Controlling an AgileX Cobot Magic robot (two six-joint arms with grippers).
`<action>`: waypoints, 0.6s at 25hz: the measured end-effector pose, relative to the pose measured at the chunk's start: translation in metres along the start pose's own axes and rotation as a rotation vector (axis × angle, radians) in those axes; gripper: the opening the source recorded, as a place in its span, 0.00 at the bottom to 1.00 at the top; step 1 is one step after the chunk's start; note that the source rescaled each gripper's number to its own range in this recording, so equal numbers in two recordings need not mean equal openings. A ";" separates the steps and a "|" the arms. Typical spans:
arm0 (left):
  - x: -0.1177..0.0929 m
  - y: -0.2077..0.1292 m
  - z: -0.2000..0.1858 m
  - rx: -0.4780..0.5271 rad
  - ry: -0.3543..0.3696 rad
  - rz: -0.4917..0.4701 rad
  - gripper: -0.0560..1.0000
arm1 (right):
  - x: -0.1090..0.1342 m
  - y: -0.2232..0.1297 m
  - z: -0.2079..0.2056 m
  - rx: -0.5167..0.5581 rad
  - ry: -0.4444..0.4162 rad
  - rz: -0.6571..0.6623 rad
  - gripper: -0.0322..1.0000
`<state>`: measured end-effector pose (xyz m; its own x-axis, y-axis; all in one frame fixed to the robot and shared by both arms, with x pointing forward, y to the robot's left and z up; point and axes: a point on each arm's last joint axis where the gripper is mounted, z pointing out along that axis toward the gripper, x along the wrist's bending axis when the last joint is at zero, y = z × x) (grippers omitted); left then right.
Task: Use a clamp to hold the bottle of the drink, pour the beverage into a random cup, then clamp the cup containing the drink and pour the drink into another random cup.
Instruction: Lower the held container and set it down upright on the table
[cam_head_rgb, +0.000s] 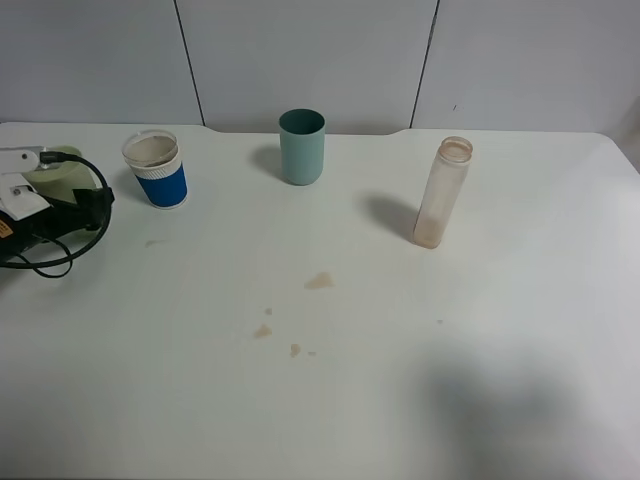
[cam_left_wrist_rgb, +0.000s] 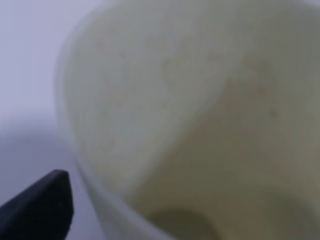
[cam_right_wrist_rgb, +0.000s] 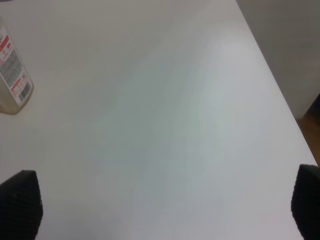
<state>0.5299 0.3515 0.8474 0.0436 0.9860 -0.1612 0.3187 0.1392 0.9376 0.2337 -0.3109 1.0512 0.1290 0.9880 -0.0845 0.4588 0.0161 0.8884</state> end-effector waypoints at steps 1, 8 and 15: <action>0.000 0.000 0.000 -0.002 0.000 -0.005 0.77 | 0.000 0.000 0.000 0.000 0.000 0.000 1.00; 0.000 0.005 -0.001 -0.019 0.001 -0.010 0.83 | 0.000 0.000 0.000 0.000 0.000 0.000 1.00; -0.002 0.031 -0.007 -0.107 0.014 0.004 0.83 | 0.000 0.000 0.000 0.000 0.000 0.000 1.00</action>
<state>0.5336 0.3545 0.8793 0.0314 0.9875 -0.1542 0.2159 0.1439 0.9658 0.2337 -0.3109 1.0512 0.1290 0.9880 -0.0845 0.4588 0.0161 0.8884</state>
